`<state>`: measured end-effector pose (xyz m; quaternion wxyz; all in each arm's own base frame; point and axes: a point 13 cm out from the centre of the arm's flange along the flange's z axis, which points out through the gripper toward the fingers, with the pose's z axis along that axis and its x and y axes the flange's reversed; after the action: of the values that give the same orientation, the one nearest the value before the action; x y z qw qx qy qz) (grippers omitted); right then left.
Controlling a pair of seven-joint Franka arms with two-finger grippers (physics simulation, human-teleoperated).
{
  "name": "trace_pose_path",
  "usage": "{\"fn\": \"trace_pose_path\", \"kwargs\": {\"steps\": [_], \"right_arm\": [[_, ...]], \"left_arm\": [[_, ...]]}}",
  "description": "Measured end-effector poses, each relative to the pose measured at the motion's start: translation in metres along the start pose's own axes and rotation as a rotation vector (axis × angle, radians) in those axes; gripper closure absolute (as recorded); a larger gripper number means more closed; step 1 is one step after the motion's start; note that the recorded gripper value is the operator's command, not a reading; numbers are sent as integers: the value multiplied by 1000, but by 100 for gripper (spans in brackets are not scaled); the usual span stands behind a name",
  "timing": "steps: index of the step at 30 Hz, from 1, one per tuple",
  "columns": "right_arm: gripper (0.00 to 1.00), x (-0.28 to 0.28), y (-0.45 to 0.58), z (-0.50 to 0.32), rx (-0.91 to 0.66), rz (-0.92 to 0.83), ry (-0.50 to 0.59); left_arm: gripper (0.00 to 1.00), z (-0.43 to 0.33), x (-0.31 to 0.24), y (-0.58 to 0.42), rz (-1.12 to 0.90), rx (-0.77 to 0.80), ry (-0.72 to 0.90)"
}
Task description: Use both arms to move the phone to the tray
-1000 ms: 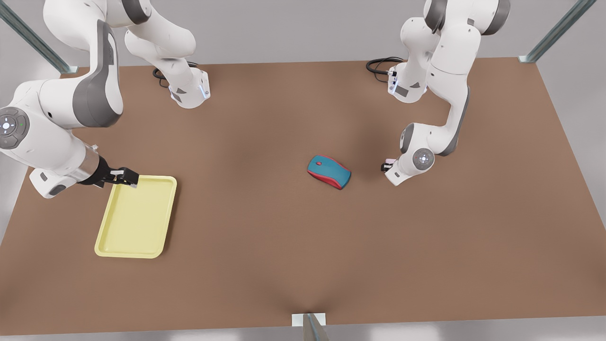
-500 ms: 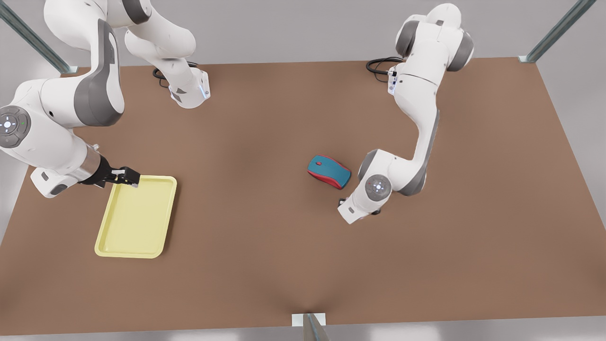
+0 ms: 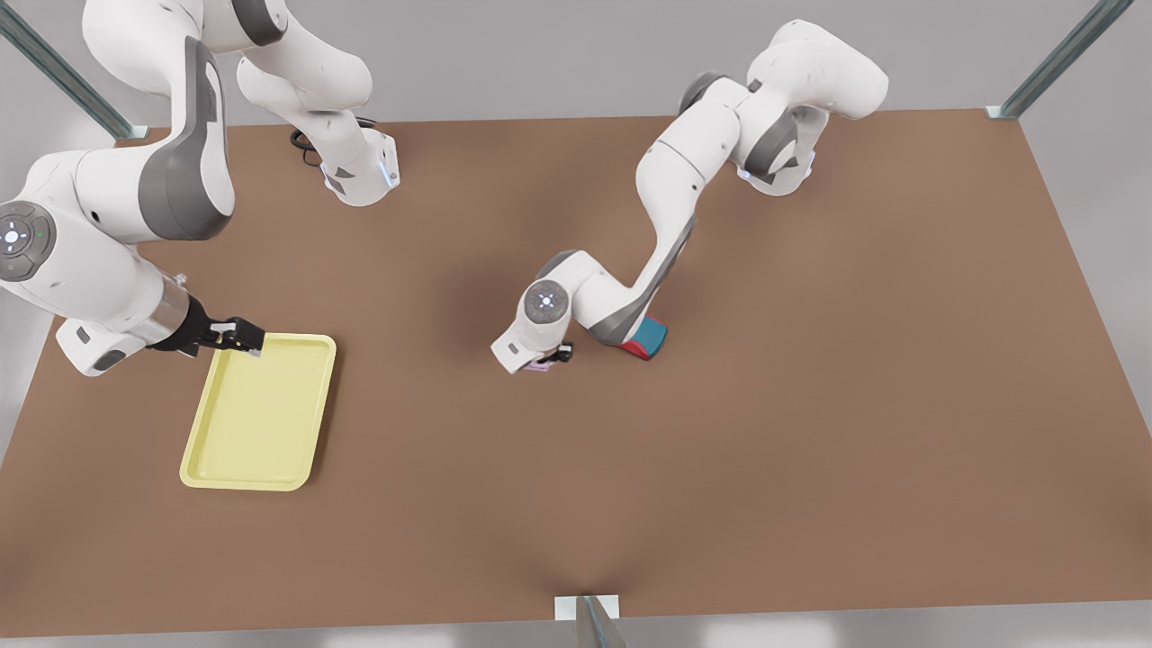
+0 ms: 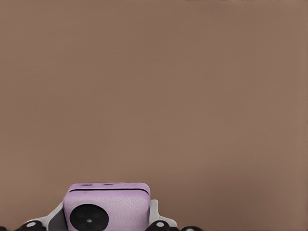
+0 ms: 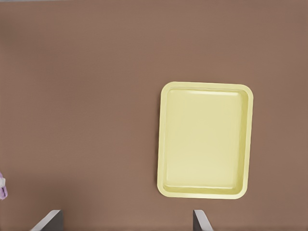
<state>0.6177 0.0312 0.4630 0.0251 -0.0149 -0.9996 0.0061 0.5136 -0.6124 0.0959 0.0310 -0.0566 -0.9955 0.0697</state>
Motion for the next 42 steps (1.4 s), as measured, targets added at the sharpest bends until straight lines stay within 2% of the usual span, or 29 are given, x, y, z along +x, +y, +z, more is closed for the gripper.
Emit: {"fn": "trace_pose_path", "kwargs": {"steps": [3,4,9,11,13,14,16,17,19,23,29,33,36,42], "right_arm": [[0,0,0,0,0,0,1],[0,0,0,1,0,0,1],[0,0,-1,1,0,1,2],[0,0,1,2,1,-1,3],[0,0,6,1,0,-10,2],[0,0,7,1,0,-12,2],[0,0,8,1,0,-13,2],[0,0,8,1,0,-13,2],[0,0,8,1,0,-12,2],[0,1,12,1,-2,-20,2],[0,16,201,115,-31,-329,156],[0,39,298,183,-11,-412,185],[0,54,353,234,3,-388,179],[0,41,385,305,-23,-202,135]], "left_arm": [[22,22,1,-8,-45,16,-16],[0,27,3,-11,-56,19,-19],[0,22,1,-22,-106,43,-43],[0,-99,-33,-8,-154,91,-94],[0,-275,-94,107,-275,101,-165],[0,-337,-108,183,-336,64,-188],[0,-404,-92,312,-421,-53,-168],[0,-416,-56,367,-453,-107,-118],[0,-417,0,436,-476,-161,-39],[0,-420,26,452,-384,-179,40],[0,-418,28,441,-244,-160,116],[0,-392,28,441,-180,-151,191],[0,-387,29,441,-138,-144,212],[0,-375,28,441,-74,-135,242]]}}
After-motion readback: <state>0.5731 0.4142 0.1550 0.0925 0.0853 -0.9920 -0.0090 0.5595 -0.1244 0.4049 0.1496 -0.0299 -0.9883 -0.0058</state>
